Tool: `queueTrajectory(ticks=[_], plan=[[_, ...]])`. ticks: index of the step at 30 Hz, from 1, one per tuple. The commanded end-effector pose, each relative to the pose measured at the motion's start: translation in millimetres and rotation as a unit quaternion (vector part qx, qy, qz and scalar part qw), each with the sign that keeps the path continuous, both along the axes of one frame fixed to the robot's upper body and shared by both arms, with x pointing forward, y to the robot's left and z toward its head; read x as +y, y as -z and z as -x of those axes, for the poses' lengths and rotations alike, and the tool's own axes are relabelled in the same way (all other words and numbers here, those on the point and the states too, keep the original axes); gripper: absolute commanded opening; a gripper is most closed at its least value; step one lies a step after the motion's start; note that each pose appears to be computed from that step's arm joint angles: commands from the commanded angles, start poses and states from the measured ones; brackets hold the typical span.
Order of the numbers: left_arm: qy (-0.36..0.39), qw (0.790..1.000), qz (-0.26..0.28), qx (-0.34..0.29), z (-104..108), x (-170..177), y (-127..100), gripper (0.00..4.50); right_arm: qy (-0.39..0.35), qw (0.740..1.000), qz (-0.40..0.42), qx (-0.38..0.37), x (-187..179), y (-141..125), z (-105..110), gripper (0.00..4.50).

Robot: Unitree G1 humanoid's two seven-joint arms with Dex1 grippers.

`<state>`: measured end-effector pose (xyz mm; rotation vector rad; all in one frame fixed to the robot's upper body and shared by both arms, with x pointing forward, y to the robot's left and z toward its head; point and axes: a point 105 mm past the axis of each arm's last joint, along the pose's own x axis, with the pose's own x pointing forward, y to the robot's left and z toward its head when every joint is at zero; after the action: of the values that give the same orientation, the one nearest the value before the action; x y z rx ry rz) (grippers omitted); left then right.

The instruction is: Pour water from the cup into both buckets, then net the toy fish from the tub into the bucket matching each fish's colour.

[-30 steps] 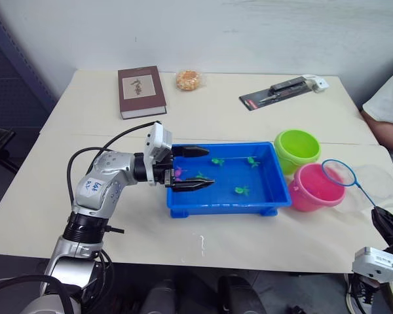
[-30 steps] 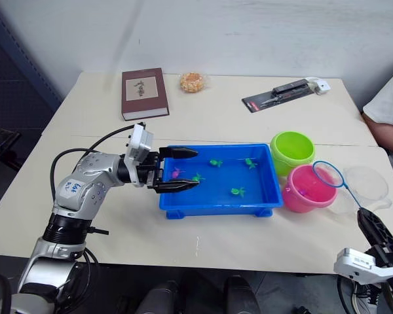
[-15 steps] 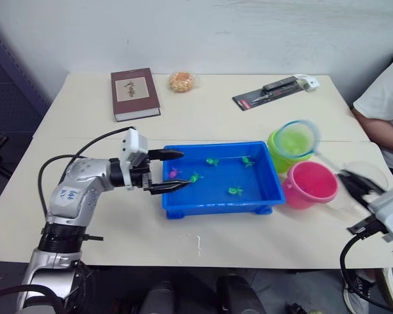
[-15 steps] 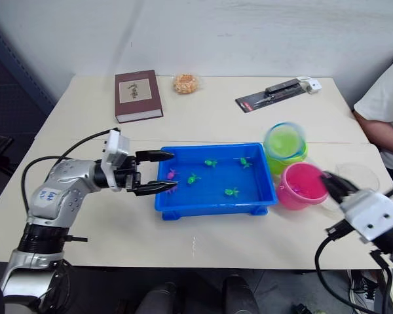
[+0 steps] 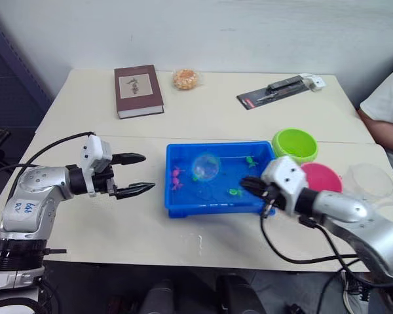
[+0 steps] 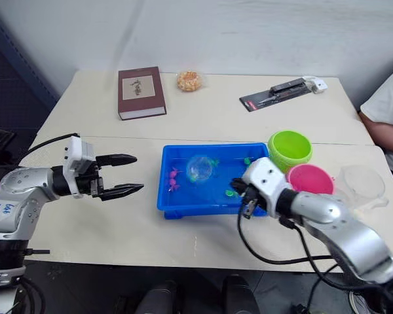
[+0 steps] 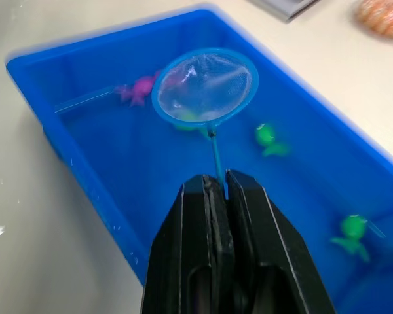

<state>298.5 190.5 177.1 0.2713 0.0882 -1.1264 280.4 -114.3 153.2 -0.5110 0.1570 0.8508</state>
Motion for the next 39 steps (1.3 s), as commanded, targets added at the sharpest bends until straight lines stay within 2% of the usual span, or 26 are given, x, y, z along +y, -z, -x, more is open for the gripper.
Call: queueTrajectory(ticks=[1,9,16,20,21,30,39], plan=[[0.016,1.0,-0.011,-0.018,6.2,-4.0,-9.0,4.49,-0.01,0.998,0.055,-0.014,3.8,9.3,-7.5,0.0],[0.021,0.999,-0.036,-0.032,9.4,-10.1,-14.2,4.49,-0.008,0.994,0.112,-0.016,9.6,20.4,-22.0,0.0],[0.035,0.995,-0.086,-0.043,8.5,-23.9,-20.3,4.49,-0.045,0.992,0.115,-0.001,31.0,27.2,-17.6,0.0],[0.044,0.98,-0.185,-0.053,1.7,-29.6,-20.3,4.49,-0.064,0.994,0.092,0.015,52.9,24.0,-20.9,0.0],[0.044,0.978,-0.195,-0.051,1.1,-29.5,-20.2,4.49,-0.065,0.994,0.089,0.017,54.6,22.9,-21.5,0.0],[0.019,0.974,-0.225,-0.02,-1.1,-24.0,-17.2,4.49,-0.081,0.994,0.073,0.007,67.8,12.1,-26.3,0.0],[0.0,0.978,-0.21,-0.006,-1.9,-15.1,-17.1,4.49,-0.091,0.993,0.064,0.027,59.0,-2.1,-23.7,0.0]])
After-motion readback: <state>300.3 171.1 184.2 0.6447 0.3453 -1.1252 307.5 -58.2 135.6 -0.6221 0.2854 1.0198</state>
